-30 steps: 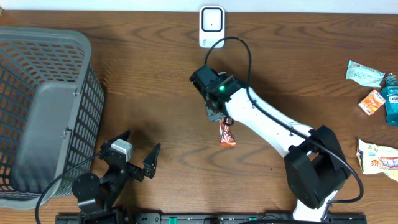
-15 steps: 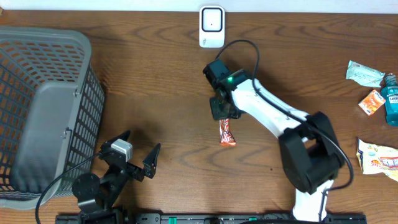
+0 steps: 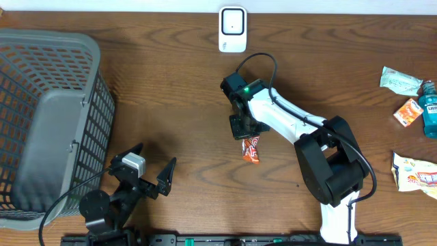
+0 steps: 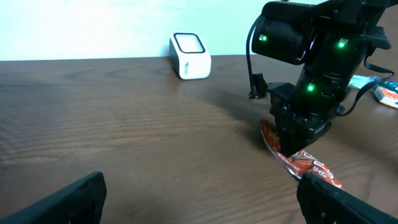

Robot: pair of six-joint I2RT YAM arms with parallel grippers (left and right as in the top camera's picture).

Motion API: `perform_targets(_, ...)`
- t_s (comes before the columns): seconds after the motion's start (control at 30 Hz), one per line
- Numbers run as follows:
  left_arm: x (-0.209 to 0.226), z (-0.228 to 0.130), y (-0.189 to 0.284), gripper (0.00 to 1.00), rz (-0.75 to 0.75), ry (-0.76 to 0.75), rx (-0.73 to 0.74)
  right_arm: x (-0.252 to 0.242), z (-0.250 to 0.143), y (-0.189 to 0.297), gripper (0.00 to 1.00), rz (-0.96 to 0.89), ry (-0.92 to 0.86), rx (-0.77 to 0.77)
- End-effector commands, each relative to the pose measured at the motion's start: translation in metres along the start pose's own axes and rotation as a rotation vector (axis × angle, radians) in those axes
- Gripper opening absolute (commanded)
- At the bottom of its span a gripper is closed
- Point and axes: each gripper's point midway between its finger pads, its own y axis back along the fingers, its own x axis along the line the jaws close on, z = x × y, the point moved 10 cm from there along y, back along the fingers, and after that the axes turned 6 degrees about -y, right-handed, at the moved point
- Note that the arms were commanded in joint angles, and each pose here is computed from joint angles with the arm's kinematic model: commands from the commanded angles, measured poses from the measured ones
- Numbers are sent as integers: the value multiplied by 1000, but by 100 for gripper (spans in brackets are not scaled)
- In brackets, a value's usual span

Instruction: Scan the item barcode

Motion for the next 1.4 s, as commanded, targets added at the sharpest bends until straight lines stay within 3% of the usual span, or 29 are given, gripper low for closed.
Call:
perform_targets(0.0, 0, -8, -1, 98, -14, 28, 25, -3, 6, -3, 1, -17, -3, -11)
perform_targets(0.03, 0, -8, -1, 98, -14, 28, 25, -3, 7, 0, 4, -13, -2, -18)
perform_targets(0.07, 0, -8, -1, 98, -14, 28, 25, -3, 9, 8, 16, -4, 3, -35)
perform_targets(0.13, 0, -8, -1, 98, -14, 28, 25, -1, 13, 24, 53, 12, 1, -65)
perform_targets(0.23, 0, -8, -1, 98, -14, 28, 25, 3, 19, 47, 72, 42, 3, -119)
perform_targets(0.3, 0, -8, -1, 98, -14, 28, 25, 6, 21, 54, 72, 49, -12, -141)
perform_targets(0.57, 0, -8, -1, 98, -14, 28, 25, 0, 32, 41, 52, -60, -173, -239)
perform_targets(0.9, 0, -8, -1, 98, -14, 28, 25, -2, 41, 41, 48, -120, -265, -341)
perform_targets(1.17, 0, -8, -1, 98, -14, 28, 25, 1, 41, 9, 45, -146, -265, -261)
perform_targets(1.23, 0, -8, -1, 98, -14, 28, 25, 1, 37, -3, 40, -164, -278, -219)
perform_targets(1.37, 0, -8, -1, 98, -14, 28, 25, -4, 27, -11, 19, -221, -348, -158)
